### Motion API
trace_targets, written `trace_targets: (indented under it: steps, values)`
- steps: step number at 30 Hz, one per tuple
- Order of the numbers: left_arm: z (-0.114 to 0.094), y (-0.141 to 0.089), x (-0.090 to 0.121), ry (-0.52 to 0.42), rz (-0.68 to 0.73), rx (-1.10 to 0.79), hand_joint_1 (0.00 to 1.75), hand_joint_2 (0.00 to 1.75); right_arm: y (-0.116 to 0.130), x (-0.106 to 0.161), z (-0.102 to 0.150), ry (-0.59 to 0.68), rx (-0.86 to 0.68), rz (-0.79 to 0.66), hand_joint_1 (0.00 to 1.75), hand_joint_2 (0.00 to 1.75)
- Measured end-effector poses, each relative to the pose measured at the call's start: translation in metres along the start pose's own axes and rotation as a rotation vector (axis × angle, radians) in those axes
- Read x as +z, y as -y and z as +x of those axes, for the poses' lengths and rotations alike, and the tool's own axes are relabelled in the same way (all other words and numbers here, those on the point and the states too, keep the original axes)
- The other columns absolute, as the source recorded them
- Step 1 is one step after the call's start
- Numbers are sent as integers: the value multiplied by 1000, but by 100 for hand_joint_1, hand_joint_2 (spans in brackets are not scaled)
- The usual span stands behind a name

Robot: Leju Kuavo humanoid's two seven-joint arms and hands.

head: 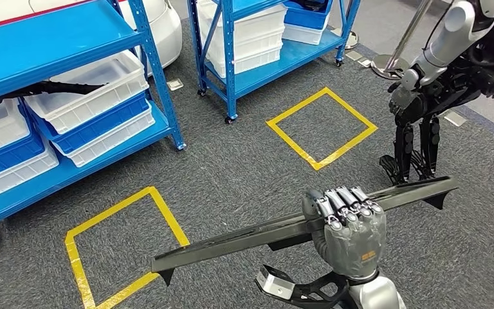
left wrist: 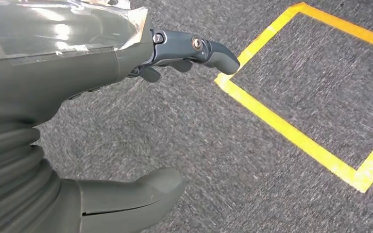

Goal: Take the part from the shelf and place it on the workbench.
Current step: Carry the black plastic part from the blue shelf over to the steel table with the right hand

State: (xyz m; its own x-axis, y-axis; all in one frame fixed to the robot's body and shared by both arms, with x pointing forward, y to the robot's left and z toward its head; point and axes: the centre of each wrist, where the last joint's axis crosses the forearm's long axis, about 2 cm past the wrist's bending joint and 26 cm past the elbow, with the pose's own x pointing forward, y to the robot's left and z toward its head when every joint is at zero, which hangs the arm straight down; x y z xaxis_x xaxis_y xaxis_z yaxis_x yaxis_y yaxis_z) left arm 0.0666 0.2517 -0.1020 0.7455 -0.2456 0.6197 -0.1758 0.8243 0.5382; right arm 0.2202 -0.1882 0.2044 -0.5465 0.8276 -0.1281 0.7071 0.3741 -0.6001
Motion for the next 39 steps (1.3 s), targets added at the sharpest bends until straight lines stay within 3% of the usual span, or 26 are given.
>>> trace_targets:
  steps: [39]
  values:
    - [-1, 0, 1, 8, -4, -3, 0, 175, 1, 0, -1, 8, 2, 0, 175, 175]
